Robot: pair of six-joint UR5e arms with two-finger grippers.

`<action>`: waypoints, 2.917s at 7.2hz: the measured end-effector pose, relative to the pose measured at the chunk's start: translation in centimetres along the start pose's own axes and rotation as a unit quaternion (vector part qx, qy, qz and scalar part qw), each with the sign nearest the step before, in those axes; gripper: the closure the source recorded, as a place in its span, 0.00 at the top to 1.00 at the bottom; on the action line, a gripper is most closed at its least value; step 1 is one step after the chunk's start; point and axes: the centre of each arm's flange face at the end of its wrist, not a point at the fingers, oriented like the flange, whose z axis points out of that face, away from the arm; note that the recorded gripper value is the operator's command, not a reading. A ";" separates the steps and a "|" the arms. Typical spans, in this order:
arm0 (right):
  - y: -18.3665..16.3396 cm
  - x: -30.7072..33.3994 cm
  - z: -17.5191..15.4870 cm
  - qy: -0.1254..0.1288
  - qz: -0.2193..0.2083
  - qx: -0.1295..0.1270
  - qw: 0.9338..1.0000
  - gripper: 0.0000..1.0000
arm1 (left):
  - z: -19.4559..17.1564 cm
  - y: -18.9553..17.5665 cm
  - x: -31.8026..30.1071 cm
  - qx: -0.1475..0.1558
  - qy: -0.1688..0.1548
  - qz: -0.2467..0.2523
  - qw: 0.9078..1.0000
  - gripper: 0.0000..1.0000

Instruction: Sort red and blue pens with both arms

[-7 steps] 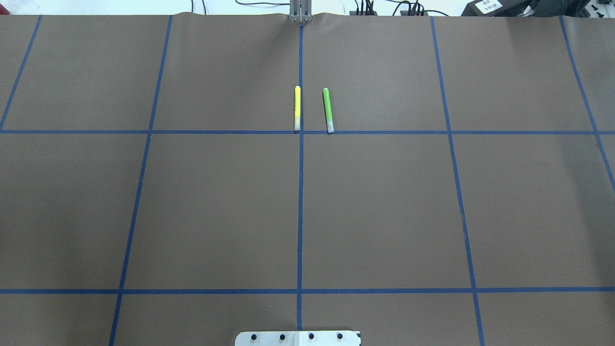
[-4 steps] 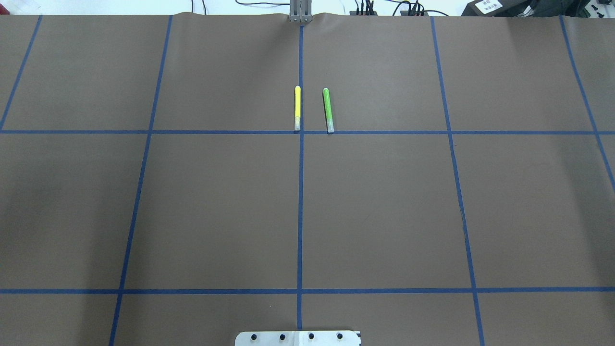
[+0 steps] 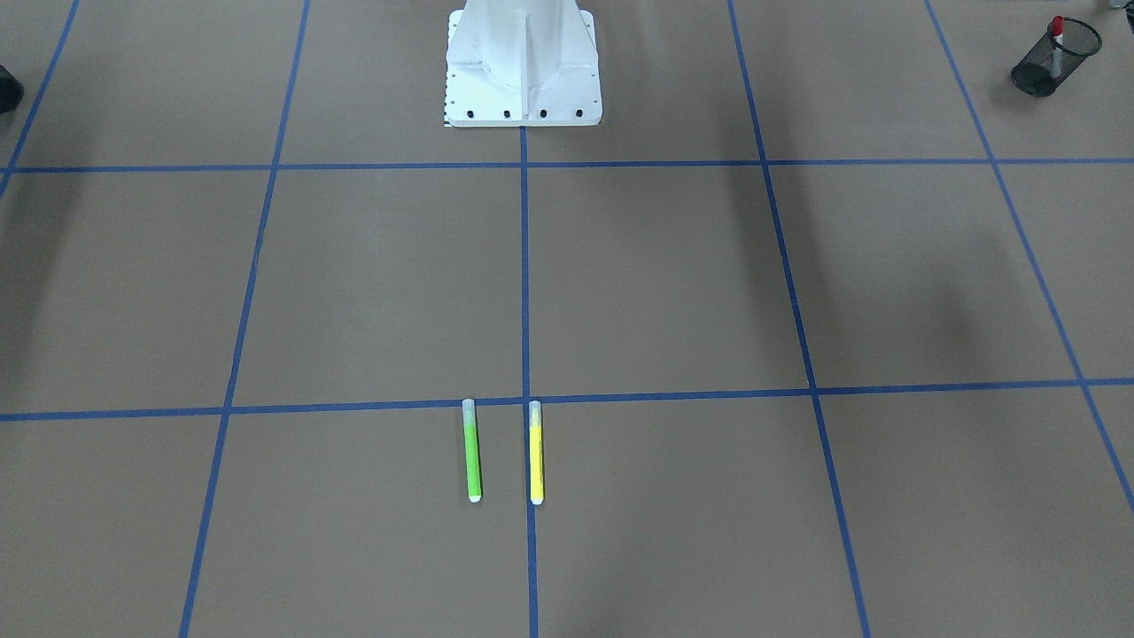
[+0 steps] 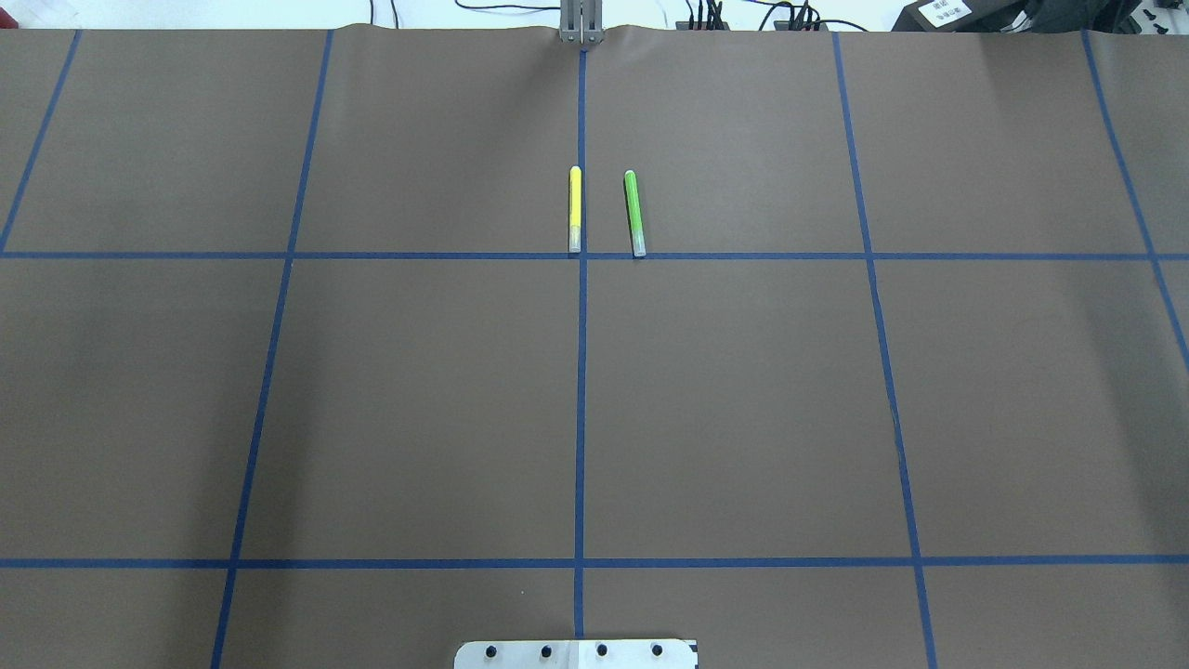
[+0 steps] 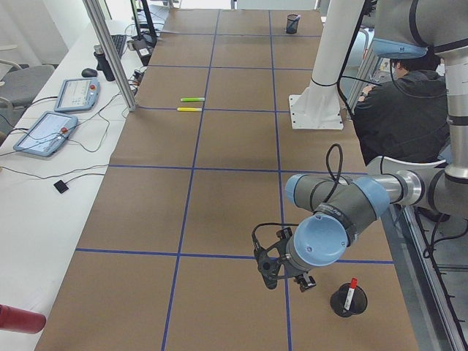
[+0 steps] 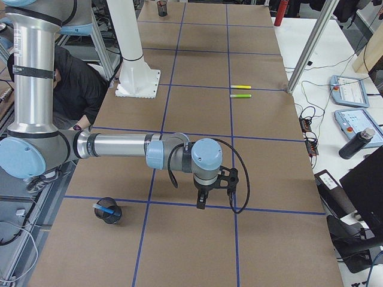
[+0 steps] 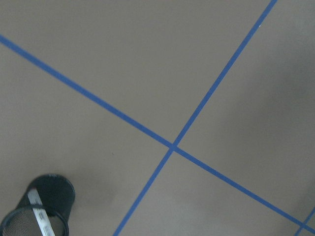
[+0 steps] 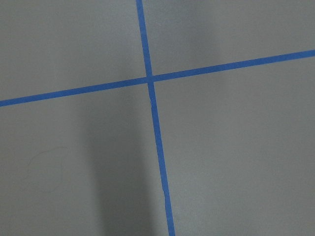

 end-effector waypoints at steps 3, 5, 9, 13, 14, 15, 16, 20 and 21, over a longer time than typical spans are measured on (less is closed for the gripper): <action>0.2 0.1 0.4 0.004 0.001 -0.004 1.000 1.00 | 1.1 -6.5 5.9 0.042 -0.036 0.081 0.995 1.00; 0.1 -0.2 0.2 0.003 -0.002 -0.002 1.000 1.00 | 2.7 -11.1 11.5 0.061 -0.039 0.100 0.992 1.00; -1.5 -2.8 0.4 0.005 -0.001 -0.003 1.000 1.00 | 4.7 -15.6 20.7 0.057 -0.033 0.158 0.985 1.00; -3.5 -7.9 1.7 0.002 0.006 -0.003 1.000 1.00 | 6.3 -16.7 20.1 0.056 -0.041 0.164 0.984 1.00; -3.7 -8.8 2.0 0.000 0.011 0.005 1.000 1.00 | 6.7 -16.7 19.5 0.054 -0.048 0.158 0.985 1.00; -3.8 -9.2 2.1 -0.001 0.012 0.012 1.000 1.00 | 6.9 -16.7 19.2 0.053 -0.051 0.148 0.986 1.00; -3.9 -9.3 2.2 0.001 0.012 0.017 1.000 1.00 | 7.0 -16.6 19.0 0.052 -0.051 0.135 0.988 1.00; -3.1 -7.6 2.4 0.008 0.015 0.026 1.000 1.00 | 7.3 -16.0 18.0 0.049 -0.052 0.117 0.991 1.00; -3.0 -7.5 2.3 0.008 0.016 0.027 0.999 1.00 | 7.4 -16.0 17.9 0.049 -0.052 0.117 0.991 1.00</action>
